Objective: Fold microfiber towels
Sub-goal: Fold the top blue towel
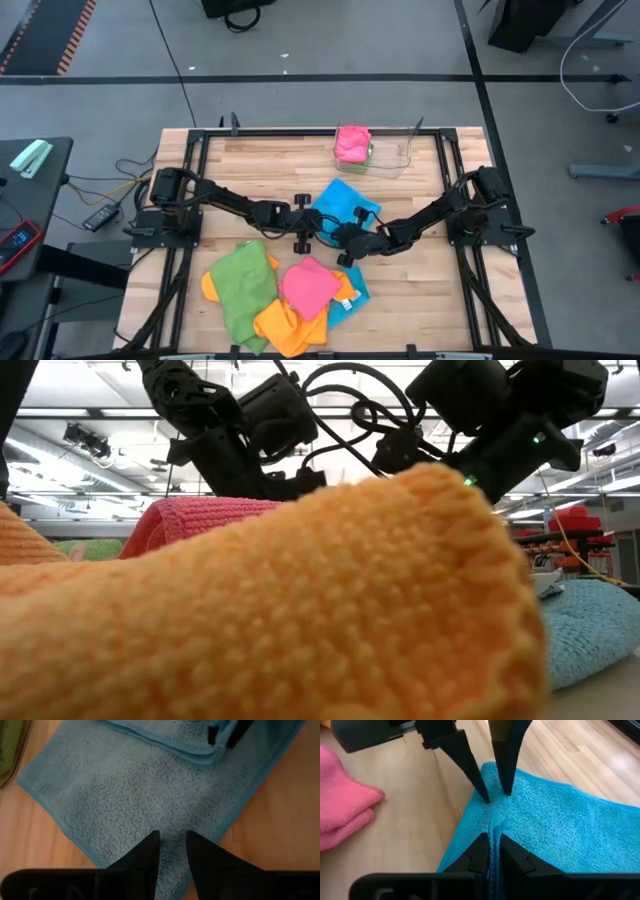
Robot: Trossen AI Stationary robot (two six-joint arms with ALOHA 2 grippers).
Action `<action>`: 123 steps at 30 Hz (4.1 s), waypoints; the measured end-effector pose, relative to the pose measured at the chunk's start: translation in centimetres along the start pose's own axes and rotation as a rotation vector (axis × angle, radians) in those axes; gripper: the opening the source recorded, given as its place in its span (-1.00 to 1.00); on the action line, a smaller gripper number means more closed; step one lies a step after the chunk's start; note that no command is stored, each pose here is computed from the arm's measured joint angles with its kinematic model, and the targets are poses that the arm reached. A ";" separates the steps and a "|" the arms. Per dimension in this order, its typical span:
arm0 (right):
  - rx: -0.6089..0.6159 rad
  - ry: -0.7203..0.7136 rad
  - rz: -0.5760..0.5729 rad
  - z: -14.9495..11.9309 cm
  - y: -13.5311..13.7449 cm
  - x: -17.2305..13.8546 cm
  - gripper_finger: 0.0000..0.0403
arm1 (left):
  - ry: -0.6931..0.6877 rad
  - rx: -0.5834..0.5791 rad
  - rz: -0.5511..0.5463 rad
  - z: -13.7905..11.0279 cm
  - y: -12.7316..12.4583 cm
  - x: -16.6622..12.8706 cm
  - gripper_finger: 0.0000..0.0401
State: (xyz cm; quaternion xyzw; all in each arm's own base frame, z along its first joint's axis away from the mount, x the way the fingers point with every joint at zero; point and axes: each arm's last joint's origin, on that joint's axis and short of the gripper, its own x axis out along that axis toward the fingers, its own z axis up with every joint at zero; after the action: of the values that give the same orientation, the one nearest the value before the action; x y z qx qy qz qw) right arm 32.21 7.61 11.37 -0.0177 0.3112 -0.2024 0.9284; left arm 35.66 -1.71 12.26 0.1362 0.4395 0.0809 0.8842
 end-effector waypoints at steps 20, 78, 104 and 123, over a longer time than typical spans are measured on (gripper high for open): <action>0.039 -0.057 0.009 0.9 -0.5 0.5 -0.79 | -0.009 -0.006 0.002 0.2 0.1 0.0 -0.50; -0.039 0.096 -0.019 2.3 -2.6 -6.4 -0.01 | -0.167 0.569 0.082 2.0 -4.6 -2.1 -0.90; 0.052 0.048 -0.021 -0.3 -4.2 -4.9 -0.01 | 0.000 0.618 0.159 0.6 -5.2 -2.9 -0.92; 0.059 0.022 -0.037 -2.3 -5.6 -4.3 -0.01 | 0.051 0.484 0.107 -0.2 -5.0 -2.7 -0.61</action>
State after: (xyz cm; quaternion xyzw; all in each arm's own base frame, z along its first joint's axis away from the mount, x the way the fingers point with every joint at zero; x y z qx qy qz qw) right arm 25.71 4.34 12.85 0.0063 0.3147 -0.2290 0.9211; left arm 34.00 -7.09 12.61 0.3651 0.4605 0.0232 0.8088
